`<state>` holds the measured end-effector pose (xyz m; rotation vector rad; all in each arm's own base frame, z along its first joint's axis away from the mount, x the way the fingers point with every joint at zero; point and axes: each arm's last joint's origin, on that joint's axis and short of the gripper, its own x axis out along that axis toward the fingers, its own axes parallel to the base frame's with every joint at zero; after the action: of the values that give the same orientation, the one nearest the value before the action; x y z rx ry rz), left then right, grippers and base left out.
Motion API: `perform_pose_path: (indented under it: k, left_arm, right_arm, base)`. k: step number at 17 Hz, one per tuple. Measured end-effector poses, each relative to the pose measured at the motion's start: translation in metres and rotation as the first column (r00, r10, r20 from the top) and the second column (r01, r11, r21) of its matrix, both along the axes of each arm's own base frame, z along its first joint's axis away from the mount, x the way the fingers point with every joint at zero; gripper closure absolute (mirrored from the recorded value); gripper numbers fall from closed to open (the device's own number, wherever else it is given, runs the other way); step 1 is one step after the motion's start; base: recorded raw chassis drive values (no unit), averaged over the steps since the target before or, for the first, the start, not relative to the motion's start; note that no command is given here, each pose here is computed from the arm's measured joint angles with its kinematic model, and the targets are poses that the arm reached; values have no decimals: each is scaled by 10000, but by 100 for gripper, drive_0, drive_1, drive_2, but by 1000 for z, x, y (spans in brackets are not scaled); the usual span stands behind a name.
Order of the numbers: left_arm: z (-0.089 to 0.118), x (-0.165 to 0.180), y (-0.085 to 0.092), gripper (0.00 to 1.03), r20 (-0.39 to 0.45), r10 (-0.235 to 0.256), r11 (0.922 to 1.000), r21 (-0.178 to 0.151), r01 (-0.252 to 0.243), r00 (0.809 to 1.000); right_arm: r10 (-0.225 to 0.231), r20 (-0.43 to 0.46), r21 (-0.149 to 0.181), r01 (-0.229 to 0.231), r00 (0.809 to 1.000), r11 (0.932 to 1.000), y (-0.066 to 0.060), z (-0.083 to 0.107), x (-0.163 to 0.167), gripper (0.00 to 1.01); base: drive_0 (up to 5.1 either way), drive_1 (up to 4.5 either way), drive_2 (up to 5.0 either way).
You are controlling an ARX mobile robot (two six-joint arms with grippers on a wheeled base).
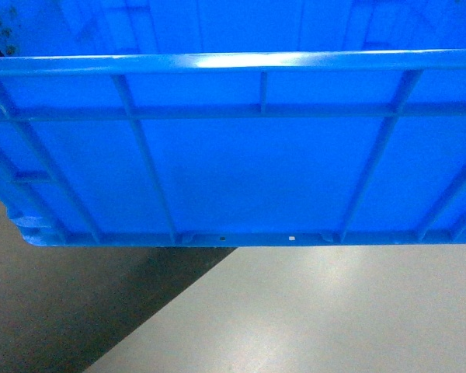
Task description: Place box next to blue box on left shelf
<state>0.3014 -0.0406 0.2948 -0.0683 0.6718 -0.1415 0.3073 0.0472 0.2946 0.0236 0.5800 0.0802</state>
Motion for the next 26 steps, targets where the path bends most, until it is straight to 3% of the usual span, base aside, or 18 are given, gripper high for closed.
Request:
perform_pose_path:
  k: [26]
  left_arm:
    - [0,0,0,98,22,-3,10000,-5,3,10000]
  right_arm:
    - [-1,1,-5,1,10000,10000,0,0,0,94]
  base:
    - [-158,-158,-158]
